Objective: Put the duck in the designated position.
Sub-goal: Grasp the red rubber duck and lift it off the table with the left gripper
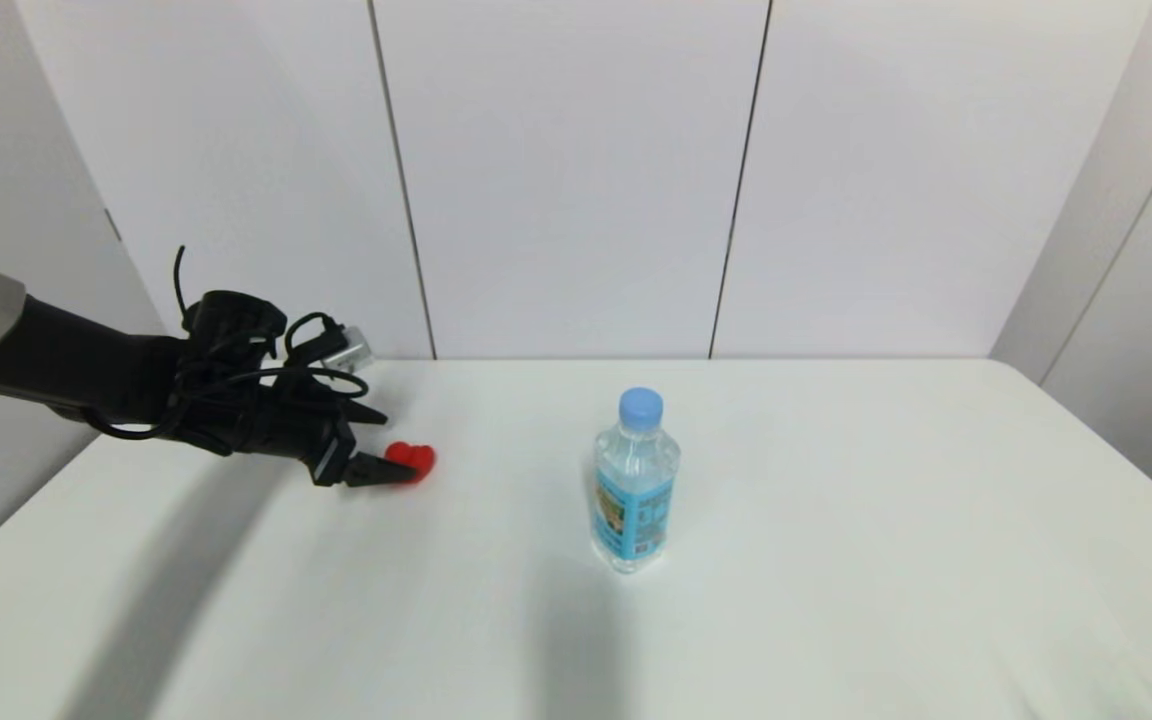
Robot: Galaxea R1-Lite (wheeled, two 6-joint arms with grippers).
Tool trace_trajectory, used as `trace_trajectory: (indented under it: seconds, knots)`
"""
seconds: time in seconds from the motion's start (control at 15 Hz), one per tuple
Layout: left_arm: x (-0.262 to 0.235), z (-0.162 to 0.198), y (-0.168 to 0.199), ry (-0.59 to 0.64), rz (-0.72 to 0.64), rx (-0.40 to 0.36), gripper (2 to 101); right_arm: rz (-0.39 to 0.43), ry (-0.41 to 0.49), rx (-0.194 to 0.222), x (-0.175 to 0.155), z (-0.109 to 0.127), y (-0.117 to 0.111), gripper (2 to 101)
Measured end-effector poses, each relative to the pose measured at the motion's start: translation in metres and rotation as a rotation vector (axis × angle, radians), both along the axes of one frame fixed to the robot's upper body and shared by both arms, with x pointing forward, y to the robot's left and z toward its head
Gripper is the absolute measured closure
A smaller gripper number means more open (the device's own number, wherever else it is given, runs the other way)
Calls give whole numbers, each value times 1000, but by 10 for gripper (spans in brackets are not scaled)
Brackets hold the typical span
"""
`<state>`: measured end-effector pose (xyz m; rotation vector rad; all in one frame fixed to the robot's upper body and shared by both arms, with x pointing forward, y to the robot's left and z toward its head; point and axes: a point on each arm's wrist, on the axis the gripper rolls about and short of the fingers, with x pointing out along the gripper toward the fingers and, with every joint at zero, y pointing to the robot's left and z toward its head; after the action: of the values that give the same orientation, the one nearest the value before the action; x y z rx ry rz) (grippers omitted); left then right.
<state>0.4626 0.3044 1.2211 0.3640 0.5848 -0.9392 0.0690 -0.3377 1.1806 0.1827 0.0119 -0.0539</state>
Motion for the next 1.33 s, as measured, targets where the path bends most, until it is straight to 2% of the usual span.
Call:
trace_trajectory:
  seconds: [0.47,0.73,0.93,1.0,1.07,1.33]
  knots:
    - [1,-4,-5,13,-21,-11,53,0,0,0,0,0,0,43]
    - [1,-4,-5,12,-23,-12,401,0,0,0,0,0,0,43]
    - [2,-3,-5,9,-26,-17,583,1,0,0,0,0,0,43]
    - [1,-3,-5,12,-31,-24,686,1,0,0,0,0,0,43]
    - [0,-3,-5,21,-36,-29,896,0,0,0,0,0,0,43]
    - [-4,-4,-5,56,-43,-29,895,1,0,0,0,0,0,43]
